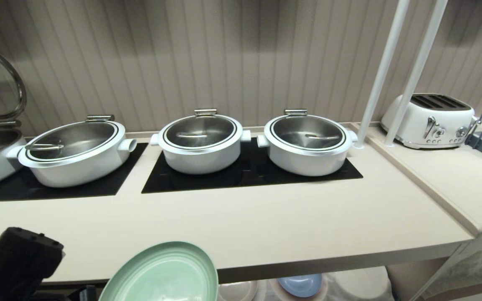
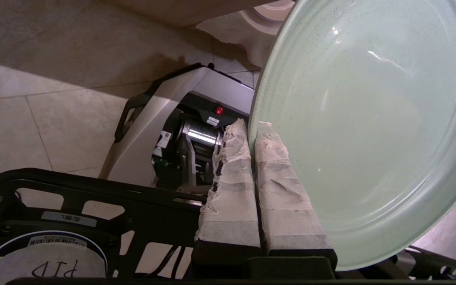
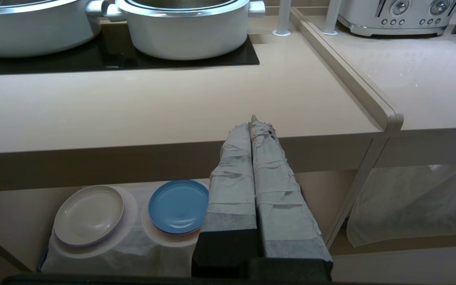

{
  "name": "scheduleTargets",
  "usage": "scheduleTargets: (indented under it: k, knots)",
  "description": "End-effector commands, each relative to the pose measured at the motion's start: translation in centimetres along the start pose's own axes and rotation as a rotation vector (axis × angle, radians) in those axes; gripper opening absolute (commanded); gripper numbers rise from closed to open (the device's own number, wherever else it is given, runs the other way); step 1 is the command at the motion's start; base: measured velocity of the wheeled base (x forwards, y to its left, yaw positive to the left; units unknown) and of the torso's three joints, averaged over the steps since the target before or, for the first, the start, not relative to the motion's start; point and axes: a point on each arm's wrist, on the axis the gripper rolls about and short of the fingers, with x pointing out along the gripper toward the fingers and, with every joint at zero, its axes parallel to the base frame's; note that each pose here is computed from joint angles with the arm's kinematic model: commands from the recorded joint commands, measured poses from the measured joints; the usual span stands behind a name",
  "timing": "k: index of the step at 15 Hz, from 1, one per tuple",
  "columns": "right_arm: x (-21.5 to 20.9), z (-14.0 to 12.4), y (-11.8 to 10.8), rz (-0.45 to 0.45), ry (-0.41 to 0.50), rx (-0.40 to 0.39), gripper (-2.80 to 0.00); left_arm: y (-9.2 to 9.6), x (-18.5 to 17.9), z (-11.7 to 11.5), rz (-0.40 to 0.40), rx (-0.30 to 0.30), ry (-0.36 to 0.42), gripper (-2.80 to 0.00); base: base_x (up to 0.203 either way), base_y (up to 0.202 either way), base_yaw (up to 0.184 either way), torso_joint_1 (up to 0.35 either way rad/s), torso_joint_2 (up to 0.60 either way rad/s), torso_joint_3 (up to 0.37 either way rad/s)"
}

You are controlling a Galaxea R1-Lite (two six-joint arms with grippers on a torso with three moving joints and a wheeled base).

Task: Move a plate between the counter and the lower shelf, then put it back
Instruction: Put the plate in the cupboard

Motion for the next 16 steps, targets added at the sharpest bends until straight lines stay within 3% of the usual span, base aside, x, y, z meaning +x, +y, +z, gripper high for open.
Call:
scheduleTargets:
  k: [1, 7, 16]
  knots:
    - [0.0, 0.0, 0.0, 0.0, 0.0, 0.0, -2.8, 0.3, -0.7, -0.3, -0.033, -0.003, -0.024, -2.8, 0.0, 0.0, 0.0, 0.0, 0.0, 0.0]
    - [0.0, 0.0, 0.0, 0.0, 0.0, 0.0, -2.8, 2.0, -1.7, -1.8, -0.055, -0.004, -0.044, -2.8, 0.0, 0.0, 0.0, 0.0, 0.0, 0.0]
    - [0.0, 0.0, 0.0, 0.0, 0.0, -0.001, -2.8, 2.0, -1.8, -1.7, -0.058, 0.017, -0.046, -2.8, 0.0, 0.0, 0.0, 0.0, 0.0, 0.0]
